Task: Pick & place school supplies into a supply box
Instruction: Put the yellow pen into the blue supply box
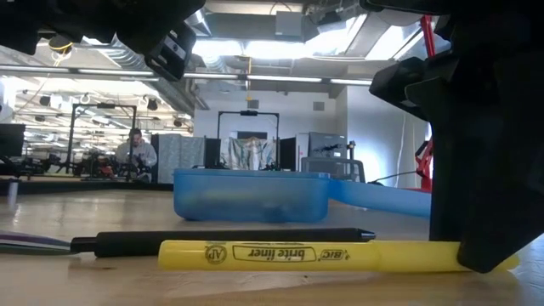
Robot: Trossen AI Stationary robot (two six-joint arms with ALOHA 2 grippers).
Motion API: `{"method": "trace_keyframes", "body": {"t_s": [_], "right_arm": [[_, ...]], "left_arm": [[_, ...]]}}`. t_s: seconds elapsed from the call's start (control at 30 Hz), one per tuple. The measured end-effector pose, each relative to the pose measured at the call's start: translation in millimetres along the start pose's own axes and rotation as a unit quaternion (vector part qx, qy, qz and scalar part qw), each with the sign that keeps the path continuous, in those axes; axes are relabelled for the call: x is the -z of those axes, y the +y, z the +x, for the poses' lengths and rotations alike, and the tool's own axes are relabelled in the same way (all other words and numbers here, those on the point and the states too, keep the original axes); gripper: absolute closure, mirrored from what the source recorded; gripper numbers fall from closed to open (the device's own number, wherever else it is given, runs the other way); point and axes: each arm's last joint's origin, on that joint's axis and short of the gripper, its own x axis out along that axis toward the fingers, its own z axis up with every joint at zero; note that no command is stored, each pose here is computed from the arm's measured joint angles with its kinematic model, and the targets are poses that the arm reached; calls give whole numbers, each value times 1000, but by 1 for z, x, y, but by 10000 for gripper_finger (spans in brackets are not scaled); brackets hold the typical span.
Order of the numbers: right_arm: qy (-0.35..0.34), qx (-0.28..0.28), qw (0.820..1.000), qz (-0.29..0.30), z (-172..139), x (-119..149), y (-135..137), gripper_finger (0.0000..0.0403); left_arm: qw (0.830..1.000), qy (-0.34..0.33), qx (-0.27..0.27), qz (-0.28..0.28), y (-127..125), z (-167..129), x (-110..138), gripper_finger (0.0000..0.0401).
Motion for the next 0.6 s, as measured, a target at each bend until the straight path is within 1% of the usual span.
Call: {"method": "trace_keyframes", "body": {"t_s": [0.23, 0.3, 0.5, 0.6], "right_arm": [[0, -1, 1000, 0, 0, 0, 0, 334], [0, -2, 1000, 0, 0, 0, 0, 321], [1, -2, 1000, 11, 0, 0, 0, 262], [1, -2, 1000, 10, 0, 0, 0, 241]], "left_arm": [[1000, 0, 0, 0, 0, 0, 0, 300], [1000, 0, 0, 0, 0, 0, 0, 301], [1000, 0, 0, 0, 0, 0, 0, 297], [1000, 0, 0, 0, 0, 0, 0, 297]]}}
